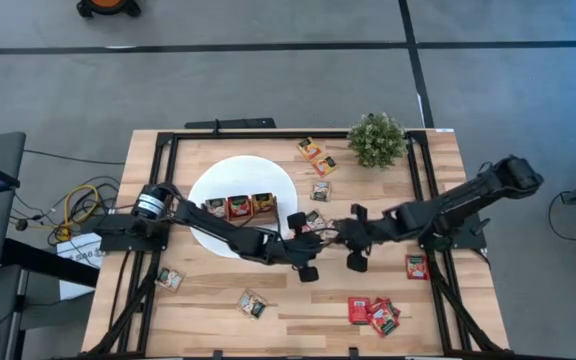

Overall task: Pick & Place Tea
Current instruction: Put the brown tea bag into the left section of the wooden organizer

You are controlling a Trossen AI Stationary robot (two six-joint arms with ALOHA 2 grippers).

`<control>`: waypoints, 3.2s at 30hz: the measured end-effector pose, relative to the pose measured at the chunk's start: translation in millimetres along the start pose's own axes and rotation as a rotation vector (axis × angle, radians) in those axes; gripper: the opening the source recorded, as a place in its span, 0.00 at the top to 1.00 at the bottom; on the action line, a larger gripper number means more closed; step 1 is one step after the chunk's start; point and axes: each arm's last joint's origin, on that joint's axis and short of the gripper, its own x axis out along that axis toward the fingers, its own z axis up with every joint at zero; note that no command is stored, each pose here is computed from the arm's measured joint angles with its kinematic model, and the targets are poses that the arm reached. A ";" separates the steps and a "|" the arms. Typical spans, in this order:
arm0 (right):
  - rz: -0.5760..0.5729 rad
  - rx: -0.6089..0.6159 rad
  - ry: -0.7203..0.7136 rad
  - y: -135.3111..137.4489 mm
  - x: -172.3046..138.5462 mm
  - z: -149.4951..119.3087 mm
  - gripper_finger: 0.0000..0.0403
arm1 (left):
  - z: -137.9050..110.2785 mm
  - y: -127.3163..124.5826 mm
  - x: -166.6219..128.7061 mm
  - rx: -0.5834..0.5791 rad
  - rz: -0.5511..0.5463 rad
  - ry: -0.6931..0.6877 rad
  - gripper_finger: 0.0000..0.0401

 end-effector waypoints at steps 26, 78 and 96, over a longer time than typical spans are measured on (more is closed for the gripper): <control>-0.050 -0.072 -0.149 20.3 4.3 5.8 1.00 | -0.3 -6.4 0.6 -0.049 0.090 -0.050 0.65; -0.057 -0.072 -0.395 68.7 -22.4 16.7 0.52 | -121.7 139.8 -231.5 -0.223 0.127 0.302 1.00; -0.049 -0.076 -0.393 69.8 -22.7 16.0 0.52 | -133.1 147.8 -190.0 -0.218 0.190 0.503 1.00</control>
